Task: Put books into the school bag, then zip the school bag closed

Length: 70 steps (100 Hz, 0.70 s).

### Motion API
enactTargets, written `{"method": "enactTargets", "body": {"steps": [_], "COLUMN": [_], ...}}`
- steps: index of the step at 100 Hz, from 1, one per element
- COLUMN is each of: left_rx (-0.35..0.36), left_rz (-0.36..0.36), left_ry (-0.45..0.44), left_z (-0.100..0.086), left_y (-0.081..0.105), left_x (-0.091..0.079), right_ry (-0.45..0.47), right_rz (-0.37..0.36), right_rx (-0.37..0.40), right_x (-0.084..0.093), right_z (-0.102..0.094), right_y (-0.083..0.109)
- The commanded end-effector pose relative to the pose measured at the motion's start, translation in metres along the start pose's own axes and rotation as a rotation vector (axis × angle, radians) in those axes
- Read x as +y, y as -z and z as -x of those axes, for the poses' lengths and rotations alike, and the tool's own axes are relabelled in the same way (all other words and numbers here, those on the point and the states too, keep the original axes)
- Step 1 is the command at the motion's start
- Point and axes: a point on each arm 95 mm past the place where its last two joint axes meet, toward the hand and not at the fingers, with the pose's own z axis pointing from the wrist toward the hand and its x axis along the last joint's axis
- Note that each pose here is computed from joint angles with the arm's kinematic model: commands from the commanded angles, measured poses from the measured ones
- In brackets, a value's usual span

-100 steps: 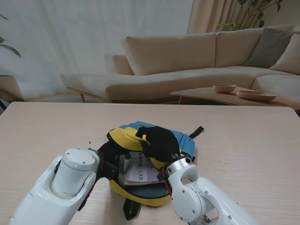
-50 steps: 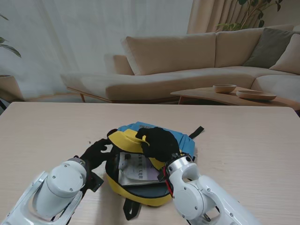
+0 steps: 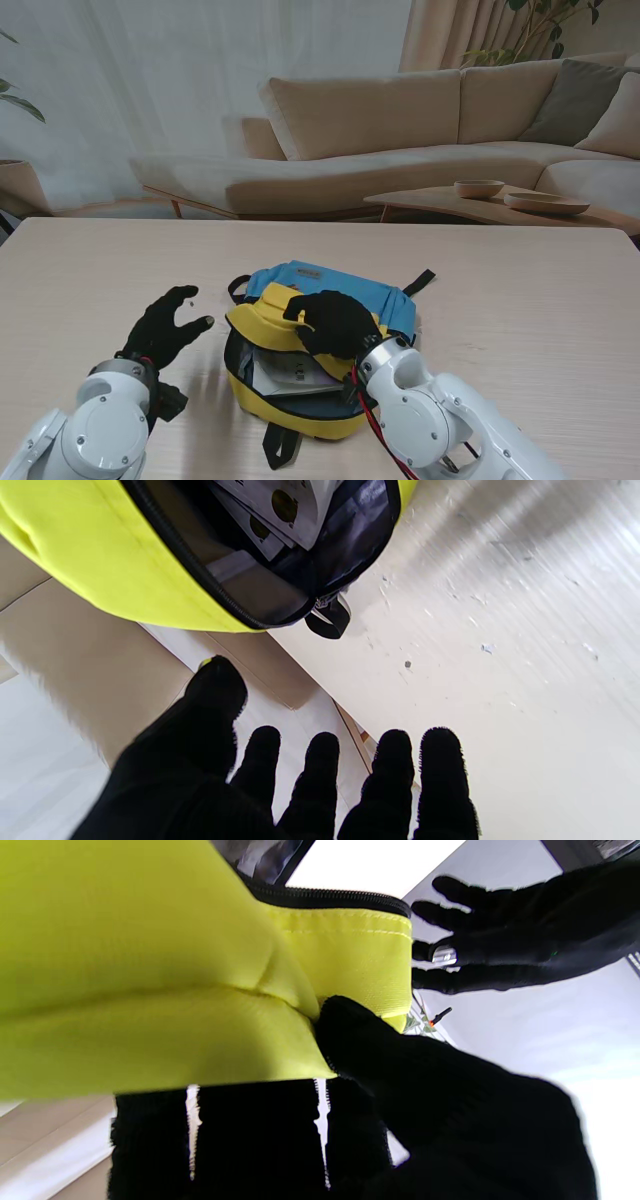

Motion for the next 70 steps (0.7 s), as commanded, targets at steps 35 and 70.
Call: {"method": "enactTargets", "body": {"steps": [35,70], "left_rx": [0.057,0.13], "left_rz": [0.004,0.019], "left_ry": [-0.272,-0.455], "left_z": [-0.002,0.0], "left_y": [-0.001,-0.005], "left_x": [-0.008,-0.012], "right_ry": [0.031,0.05], "right_rz": [-0.175,-0.251], "right_rx": [0.021,0.03], "right_x": [-0.042,-0.066], "right_z": [0.008,0.016], "right_y": [0.008,0.017]}}
